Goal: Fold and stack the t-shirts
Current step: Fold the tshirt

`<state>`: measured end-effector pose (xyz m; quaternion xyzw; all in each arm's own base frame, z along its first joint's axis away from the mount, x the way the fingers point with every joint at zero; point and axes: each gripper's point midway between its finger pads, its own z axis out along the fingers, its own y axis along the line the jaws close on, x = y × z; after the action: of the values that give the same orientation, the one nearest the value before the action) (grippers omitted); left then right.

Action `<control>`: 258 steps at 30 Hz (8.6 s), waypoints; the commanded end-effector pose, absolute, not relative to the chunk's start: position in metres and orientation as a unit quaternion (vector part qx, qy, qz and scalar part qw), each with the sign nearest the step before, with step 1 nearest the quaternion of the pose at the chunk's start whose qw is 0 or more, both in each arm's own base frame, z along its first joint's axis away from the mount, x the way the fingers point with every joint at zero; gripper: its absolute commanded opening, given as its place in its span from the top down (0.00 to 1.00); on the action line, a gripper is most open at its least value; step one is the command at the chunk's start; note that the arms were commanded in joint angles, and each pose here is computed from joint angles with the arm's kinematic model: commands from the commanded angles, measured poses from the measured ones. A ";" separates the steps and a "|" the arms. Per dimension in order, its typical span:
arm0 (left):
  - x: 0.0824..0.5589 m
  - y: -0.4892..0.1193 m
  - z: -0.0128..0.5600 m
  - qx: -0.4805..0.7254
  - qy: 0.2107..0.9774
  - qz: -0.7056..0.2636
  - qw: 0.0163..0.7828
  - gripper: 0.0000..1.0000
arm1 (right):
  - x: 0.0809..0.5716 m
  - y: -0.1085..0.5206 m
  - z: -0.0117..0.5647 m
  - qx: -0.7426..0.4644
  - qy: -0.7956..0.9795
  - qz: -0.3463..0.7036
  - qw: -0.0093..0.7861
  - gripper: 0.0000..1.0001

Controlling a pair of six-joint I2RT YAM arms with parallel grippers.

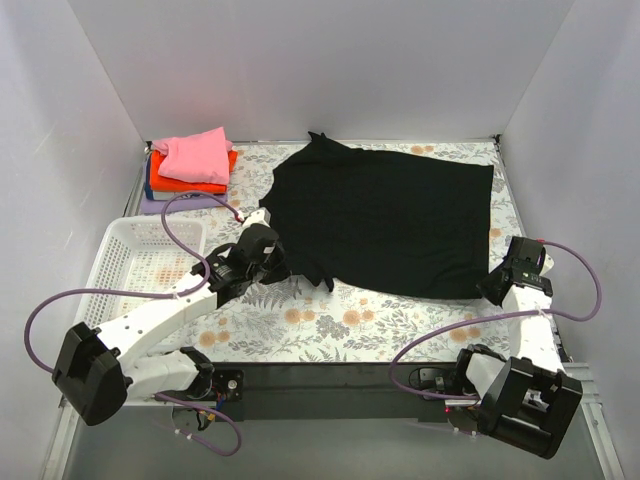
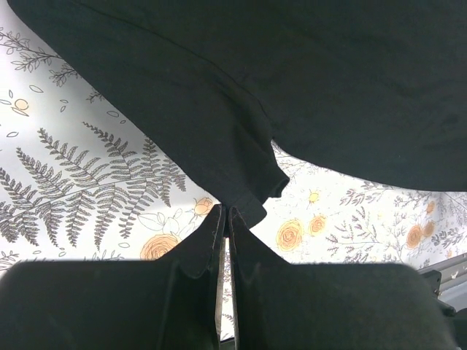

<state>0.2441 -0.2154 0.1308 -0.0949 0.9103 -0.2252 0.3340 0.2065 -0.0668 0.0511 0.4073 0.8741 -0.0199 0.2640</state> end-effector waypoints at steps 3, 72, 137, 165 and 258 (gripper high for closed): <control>0.245 -0.209 0.142 -0.096 0.905 -0.226 0.348 1.00 | 0.212 -0.068 0.071 0.388 0.877 -0.018 0.283 0.99; 0.533 -0.228 0.174 -0.024 0.858 -0.128 0.497 1.00 | 0.387 -0.098 0.089 0.246 0.908 0.011 0.337 0.99; 0.391 -0.195 0.012 -0.121 0.936 -0.157 0.292 0.05 | 0.297 0.063 -0.017 0.065 0.980 0.064 0.175 0.12; 0.405 -0.209 0.141 -0.112 0.895 -0.206 0.379 0.04 | 0.327 0.069 0.088 0.011 0.956 0.065 0.286 0.03; 0.356 -0.202 0.169 -0.118 0.902 -0.192 0.367 0.02 | 0.480 -0.076 0.102 0.166 0.923 -0.010 0.347 0.21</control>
<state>0.3651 -0.2073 0.1550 -0.1124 0.9089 -0.1809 0.3585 0.4445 -0.0679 0.0816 0.1675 0.9403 -0.0126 0.2959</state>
